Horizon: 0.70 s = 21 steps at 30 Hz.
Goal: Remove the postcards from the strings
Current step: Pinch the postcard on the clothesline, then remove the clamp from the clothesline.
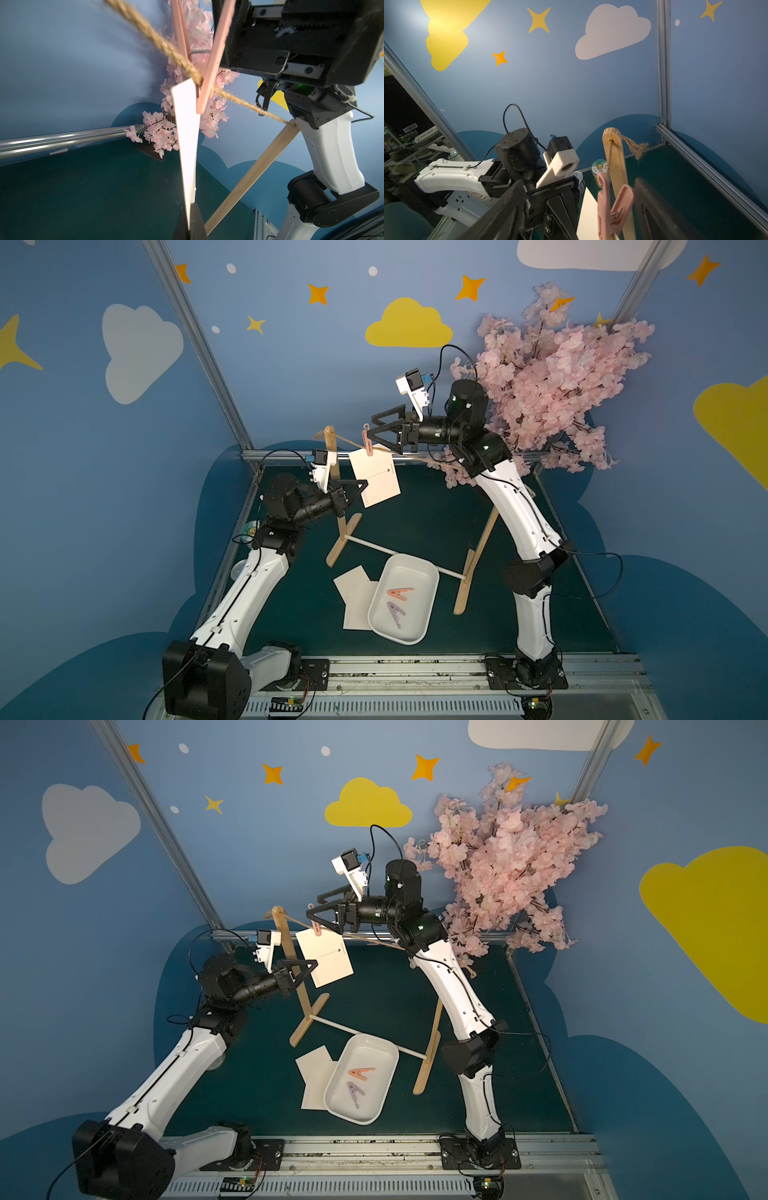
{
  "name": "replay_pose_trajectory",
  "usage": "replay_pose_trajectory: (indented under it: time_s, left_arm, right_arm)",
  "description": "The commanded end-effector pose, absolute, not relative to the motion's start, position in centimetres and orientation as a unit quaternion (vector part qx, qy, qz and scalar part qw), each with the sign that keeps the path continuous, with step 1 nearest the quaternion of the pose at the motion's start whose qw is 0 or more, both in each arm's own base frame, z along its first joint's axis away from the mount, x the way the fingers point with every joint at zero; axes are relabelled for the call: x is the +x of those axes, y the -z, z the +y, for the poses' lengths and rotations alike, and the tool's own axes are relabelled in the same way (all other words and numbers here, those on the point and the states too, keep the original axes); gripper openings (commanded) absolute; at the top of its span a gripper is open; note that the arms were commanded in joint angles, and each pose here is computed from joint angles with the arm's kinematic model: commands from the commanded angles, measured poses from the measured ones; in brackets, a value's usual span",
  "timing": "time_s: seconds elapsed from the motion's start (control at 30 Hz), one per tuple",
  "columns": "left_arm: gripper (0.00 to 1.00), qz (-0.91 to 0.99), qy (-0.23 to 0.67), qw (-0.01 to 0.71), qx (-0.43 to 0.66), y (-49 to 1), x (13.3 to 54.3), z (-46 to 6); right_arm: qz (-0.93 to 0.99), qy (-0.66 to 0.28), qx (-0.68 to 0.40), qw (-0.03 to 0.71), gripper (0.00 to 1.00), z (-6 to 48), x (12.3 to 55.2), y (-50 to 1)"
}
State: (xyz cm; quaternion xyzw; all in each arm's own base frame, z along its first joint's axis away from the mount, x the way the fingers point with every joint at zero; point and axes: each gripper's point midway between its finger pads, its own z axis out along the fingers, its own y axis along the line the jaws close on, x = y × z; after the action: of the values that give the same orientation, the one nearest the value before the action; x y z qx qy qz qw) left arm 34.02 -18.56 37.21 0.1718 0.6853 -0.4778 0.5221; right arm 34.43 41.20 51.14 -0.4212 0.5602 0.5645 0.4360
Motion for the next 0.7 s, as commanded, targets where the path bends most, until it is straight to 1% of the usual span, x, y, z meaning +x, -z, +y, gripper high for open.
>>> replay_pose_trajectory:
  time_s: [0.0,0.37,0.67]
  left_arm:
    - [0.03,0.679,0.472,0.532,0.181,-37.9,33.5,-18.4]
    - [0.03,0.681,0.47,0.529,0.187,-37.9,33.5,-18.5]
    - [0.03,0.683,0.468,0.527,0.192,-38.0,33.4,-18.5]
  right_arm:
    - [0.556,-0.562,-0.425,0.441,0.83,41.5,34.6,-51.1]
    - [0.561,-0.558,-0.432,0.433,0.83,42.2,35.2,-49.7]
    - [0.567,-0.565,-0.435,0.412,0.83,42.9,35.2,-48.4]
